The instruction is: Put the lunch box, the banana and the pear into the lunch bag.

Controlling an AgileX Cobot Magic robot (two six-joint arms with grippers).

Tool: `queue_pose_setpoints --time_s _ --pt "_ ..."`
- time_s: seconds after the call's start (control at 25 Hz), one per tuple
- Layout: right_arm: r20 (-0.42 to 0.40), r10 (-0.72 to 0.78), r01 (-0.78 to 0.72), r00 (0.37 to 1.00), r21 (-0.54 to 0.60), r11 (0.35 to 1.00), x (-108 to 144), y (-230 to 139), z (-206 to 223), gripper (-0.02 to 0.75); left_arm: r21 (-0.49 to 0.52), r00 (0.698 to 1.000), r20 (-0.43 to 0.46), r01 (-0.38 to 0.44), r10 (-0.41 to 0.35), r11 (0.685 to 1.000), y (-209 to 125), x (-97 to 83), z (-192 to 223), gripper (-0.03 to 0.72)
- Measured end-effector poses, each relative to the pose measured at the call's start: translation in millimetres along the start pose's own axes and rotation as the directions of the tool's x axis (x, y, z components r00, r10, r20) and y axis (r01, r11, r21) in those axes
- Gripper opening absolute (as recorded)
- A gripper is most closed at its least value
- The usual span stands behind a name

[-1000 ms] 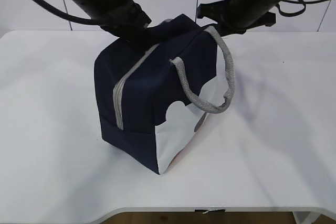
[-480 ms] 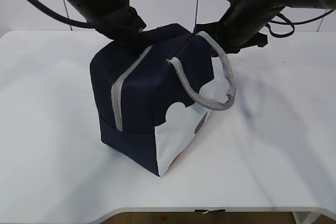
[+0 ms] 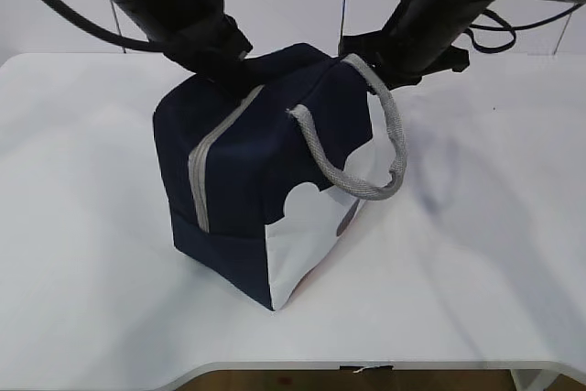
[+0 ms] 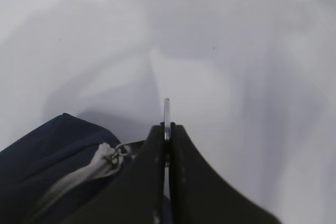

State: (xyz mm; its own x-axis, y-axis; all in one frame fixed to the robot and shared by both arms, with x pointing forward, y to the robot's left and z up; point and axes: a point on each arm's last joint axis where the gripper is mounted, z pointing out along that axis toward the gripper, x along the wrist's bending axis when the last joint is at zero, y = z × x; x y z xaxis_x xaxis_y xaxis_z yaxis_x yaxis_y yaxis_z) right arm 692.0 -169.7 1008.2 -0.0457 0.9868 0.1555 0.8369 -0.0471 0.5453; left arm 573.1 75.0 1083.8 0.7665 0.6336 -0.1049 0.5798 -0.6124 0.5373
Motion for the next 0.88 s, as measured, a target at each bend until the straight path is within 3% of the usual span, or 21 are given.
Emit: queue_pose_setpoints --time_s 0.24,0.44,0.6,0.76,0.88 --pt "0.002 0.0 0.0 1.0 -0.002 1.0 1.7 14.2 -11.2 0.043 0.002 1.0 0.001 0.008 -0.008 1.0 -0.2 -0.1 0.0 0.007" --pt "-0.004 -0.007 0.007 1.0 -0.053 0.999 4.8 29.5 -24.8 0.243 -0.005 0.999 -0.006 0.032 -0.032 0.999 0.5 0.6 0.0 0.058" --pt "-0.006 -0.007 0.006 1.0 -0.066 0.998 8.0 40.9 -40.9 0.386 -0.024 0.999 -0.023 0.047 -0.048 0.999 2.0 2.3 -0.1 0.198" --pt "0.007 -0.055 0.055 0.998 -0.031 0.998 10.4 49.8 -64.0 0.421 -0.038 0.998 -0.029 0.048 -0.049 0.998 4.3 2.8 -1.6 0.423" --pt "0.018 -0.124 0.124 0.992 0.024 0.992 11.1 52.5 -82.1 0.424 -0.05 0.998 -0.035 0.045 -0.047 0.998 10.4 2.8 -10.2 0.47"
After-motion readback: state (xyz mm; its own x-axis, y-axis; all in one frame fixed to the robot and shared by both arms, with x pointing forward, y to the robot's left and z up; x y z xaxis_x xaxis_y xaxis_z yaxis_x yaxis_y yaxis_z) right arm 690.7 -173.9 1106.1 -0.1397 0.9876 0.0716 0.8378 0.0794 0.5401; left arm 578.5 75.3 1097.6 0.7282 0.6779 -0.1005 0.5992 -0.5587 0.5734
